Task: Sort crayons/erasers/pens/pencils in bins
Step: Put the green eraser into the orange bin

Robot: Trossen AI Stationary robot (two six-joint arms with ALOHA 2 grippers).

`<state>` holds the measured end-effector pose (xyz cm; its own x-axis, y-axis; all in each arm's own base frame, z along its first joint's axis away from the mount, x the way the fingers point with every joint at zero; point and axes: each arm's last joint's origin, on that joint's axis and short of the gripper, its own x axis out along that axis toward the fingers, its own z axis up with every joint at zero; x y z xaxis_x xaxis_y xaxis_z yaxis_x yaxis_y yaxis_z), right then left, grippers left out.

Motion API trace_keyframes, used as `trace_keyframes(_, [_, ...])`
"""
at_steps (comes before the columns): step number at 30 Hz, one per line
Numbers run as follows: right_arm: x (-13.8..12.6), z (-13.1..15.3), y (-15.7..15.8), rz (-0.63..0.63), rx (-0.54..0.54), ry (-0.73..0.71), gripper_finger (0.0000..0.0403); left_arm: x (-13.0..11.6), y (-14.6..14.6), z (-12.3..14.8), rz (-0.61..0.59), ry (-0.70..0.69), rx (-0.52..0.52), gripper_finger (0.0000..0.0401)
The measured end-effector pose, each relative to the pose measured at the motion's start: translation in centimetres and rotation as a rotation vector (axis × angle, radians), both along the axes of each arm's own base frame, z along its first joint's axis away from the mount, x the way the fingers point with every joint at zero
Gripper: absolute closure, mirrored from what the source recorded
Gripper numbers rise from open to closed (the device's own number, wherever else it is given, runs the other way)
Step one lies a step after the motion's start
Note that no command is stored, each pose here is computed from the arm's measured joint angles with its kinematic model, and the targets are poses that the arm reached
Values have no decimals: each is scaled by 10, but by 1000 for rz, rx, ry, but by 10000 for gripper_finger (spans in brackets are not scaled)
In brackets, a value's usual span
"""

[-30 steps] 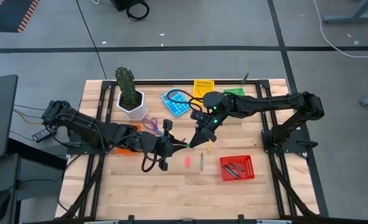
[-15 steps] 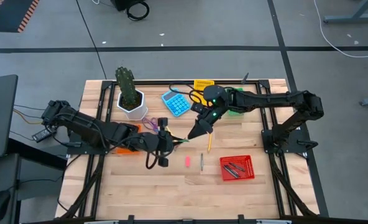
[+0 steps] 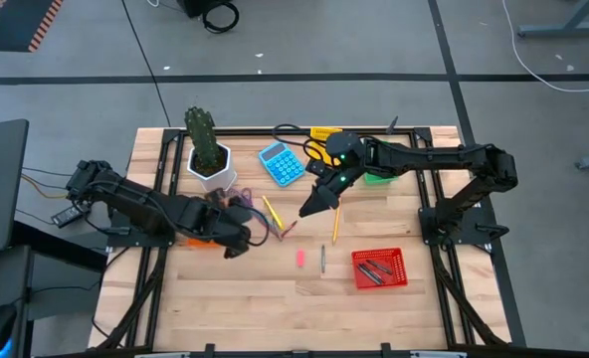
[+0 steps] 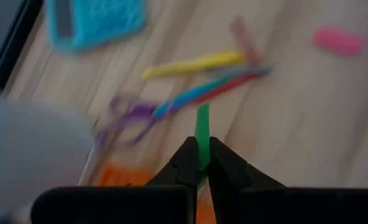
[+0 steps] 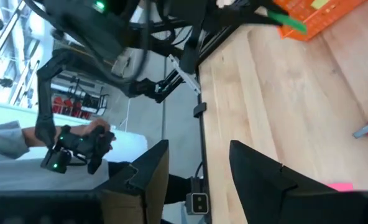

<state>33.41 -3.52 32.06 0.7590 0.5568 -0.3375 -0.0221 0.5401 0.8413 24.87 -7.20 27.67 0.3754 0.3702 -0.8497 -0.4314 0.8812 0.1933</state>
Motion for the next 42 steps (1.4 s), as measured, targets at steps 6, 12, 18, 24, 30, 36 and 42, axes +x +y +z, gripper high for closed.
trace_keyframes(6, [0, 0, -1, -23, -26, -5, 228, -16, 5, -3, 142, 117, -1, 374])
trace_keyframes(12, [0, 0, -1, -24, -30, -6, 228, -28, 6, -15, 250, 159, -65, 378])
trace_keyframes(18, [0, -1, -1, -24, -28, 4, 228, -59, 14, -34, 384, 159, -194, 378])
trace_keyframes(24, [-1, -3, -2, -27, -28, 19, 228, -80, 26, -35, 465, 44, -308, 376])
trace_keyframes(30, [-1, -3, -5, -59, -38, 23, 228, -94, 37, -63, 544, 182, -383, 379])
trace_keyframes(36, [-1, -3, -6, -76, -45, 25, 228, -91, 44, -83, 565, 162, -453, 367])
trace_keyframes(42, [0, -3, -6, -80, -38, 30, 228, -81, 53, -82, 505, 91, -472, 379])
